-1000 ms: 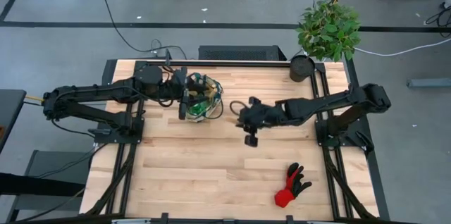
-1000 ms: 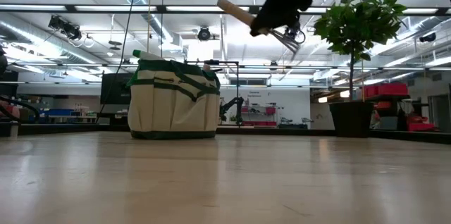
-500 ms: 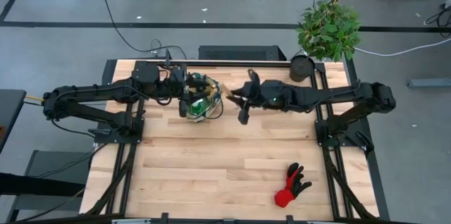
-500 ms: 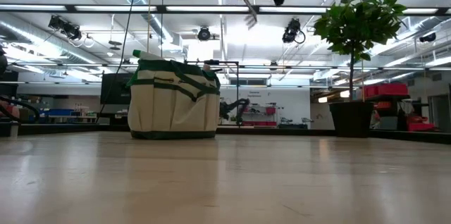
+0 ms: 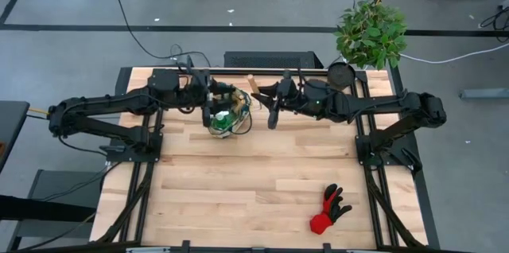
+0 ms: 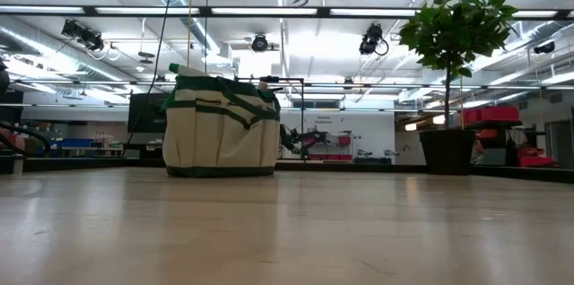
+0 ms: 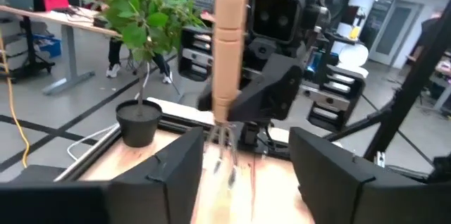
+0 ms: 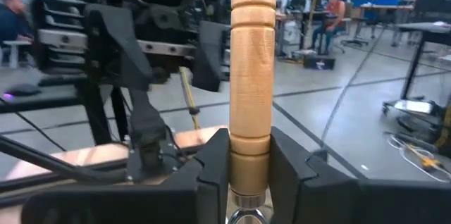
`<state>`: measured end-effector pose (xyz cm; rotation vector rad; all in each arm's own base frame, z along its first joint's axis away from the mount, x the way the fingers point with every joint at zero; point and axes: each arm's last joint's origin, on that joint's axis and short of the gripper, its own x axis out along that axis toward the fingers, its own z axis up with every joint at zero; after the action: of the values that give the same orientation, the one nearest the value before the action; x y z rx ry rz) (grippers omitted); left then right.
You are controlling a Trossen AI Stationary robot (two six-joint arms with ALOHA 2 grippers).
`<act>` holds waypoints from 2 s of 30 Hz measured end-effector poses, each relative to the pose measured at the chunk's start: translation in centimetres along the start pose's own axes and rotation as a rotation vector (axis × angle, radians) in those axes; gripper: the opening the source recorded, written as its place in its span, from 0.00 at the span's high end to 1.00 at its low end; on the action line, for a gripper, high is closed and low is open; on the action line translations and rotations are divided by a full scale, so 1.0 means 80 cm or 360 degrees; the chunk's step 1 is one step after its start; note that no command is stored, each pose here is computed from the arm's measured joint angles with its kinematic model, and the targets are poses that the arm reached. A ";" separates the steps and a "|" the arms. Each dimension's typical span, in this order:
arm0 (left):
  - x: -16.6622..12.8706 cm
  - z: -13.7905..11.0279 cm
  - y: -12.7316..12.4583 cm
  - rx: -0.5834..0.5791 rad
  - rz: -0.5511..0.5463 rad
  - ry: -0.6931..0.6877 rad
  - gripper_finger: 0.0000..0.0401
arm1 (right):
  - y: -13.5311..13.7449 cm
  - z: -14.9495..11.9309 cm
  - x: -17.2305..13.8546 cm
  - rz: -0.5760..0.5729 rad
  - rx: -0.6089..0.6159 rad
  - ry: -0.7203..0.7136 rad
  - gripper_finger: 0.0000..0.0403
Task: Pick & Place Garden tools in Gardening bag
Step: Put the brown hand rake into the gardening bag
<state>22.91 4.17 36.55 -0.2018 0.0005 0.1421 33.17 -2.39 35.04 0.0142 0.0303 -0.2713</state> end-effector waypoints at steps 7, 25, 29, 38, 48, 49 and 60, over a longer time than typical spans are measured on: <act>-0.001 0.012 0.006 0.0013 0.0016 -0.0151 0.32 | -0.007 0.008 0.001 0.0033 0.0019 -0.0097 0.84; 0.041 0.007 0.015 0.0110 0.0007 -0.0353 0.30 | -0.016 0.008 0.004 0.0015 0.0017 -0.0104 0.83; 0.044 0.008 0.017 0.0113 0.0008 -0.0395 0.30 | -0.016 0.008 0.004 0.0015 0.0016 -0.0104 0.84; 0.041 0.013 0.031 0.0013 -0.0027 -0.0418 0.30 | -0.016 0.008 0.004 0.0013 0.0010 -0.0104 0.84; 0.048 0.031 0.031 0.0058 -0.0036 -0.0447 0.30 | -0.016 0.008 0.004 0.0013 0.0010 -0.0104 0.84; 0.053 0.032 0.032 0.0063 -0.0041 -0.0438 0.30 | -0.016 0.008 0.004 0.0013 0.0010 -0.0104 0.84; 0.083 0.038 0.031 0.0057 -0.0201 -0.0393 0.30 | -0.016 0.008 0.004 0.0035 0.0022 -0.0111 0.84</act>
<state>29.07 8.14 38.93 -0.1473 -0.2551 0.0406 33.12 -3.69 35.69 0.0190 -0.0411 -0.2496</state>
